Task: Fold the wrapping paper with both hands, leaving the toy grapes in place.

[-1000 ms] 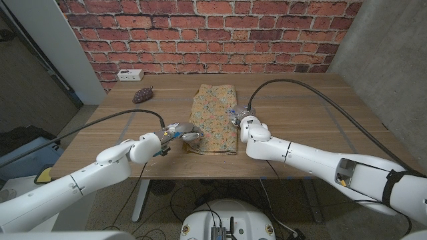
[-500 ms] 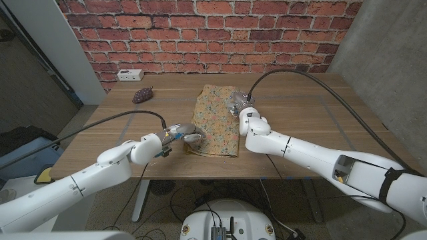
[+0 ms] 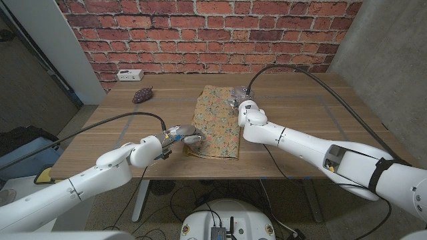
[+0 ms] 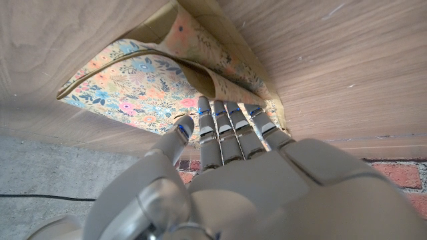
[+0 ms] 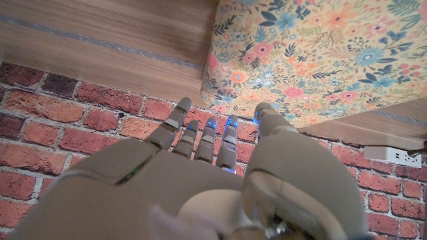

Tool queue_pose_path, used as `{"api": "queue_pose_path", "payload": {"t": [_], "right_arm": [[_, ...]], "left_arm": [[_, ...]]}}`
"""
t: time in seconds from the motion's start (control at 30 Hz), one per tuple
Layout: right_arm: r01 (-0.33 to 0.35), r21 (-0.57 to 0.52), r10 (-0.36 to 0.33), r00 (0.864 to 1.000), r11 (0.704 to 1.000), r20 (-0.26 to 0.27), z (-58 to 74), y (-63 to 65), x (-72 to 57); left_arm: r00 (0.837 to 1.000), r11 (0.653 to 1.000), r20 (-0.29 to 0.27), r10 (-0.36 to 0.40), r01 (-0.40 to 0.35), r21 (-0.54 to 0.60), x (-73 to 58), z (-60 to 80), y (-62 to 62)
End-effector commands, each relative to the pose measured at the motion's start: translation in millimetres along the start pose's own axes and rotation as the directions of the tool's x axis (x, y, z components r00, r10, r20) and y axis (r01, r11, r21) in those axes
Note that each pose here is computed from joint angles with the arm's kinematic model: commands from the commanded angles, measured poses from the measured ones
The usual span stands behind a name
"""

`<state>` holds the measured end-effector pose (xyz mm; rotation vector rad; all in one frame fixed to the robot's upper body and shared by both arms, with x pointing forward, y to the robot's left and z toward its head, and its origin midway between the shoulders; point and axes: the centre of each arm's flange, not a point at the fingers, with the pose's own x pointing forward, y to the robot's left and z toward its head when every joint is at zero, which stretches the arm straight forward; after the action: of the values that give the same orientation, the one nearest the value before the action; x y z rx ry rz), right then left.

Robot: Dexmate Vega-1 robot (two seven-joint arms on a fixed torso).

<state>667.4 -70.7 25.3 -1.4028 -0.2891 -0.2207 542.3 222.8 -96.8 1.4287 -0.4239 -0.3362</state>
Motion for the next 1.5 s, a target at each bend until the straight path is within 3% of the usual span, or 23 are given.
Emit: {"api": "queue_pose_path", "payload": {"t": [0.03,0.53,0.9,1.2,1.5], "right_arm": [[-0.079,-0.022,0.077,0.995,0.997,-0.063,-10.8,10.0,23.5],[-0.184,-0.13,0.176,0.982,0.974,-0.069,-4.6,38.8,33.9],[-0.308,-0.121,0.297,0.95,0.944,-0.1,-8.3,54.9,36.2],[-0.316,-0.114,0.305,0.947,0.942,-0.105,-9.9,54.8,33.7],[-0.281,-0.083,0.273,0.957,0.956,-0.095,-14.2,48.4,28.7]], "left_arm": [[1.0,1.0,-0.017,0.007,-0.007,-0.006,-3.4,-0.1,-0.8],[1.0,1.0,-0.025,0.002,-0.002,-0.006,-3.0,1.3,0.0],[1.0,1.0,-0.025,0.006,-0.006,-0.007,-4.0,3.4,-1.7],[1.0,1.0,-0.025,0.009,-0.009,-0.006,-4.8,5.3,-2.6],[1.0,1.0,-0.023,0.012,-0.012,-0.003,-5.6,6.8,-3.1]]}}
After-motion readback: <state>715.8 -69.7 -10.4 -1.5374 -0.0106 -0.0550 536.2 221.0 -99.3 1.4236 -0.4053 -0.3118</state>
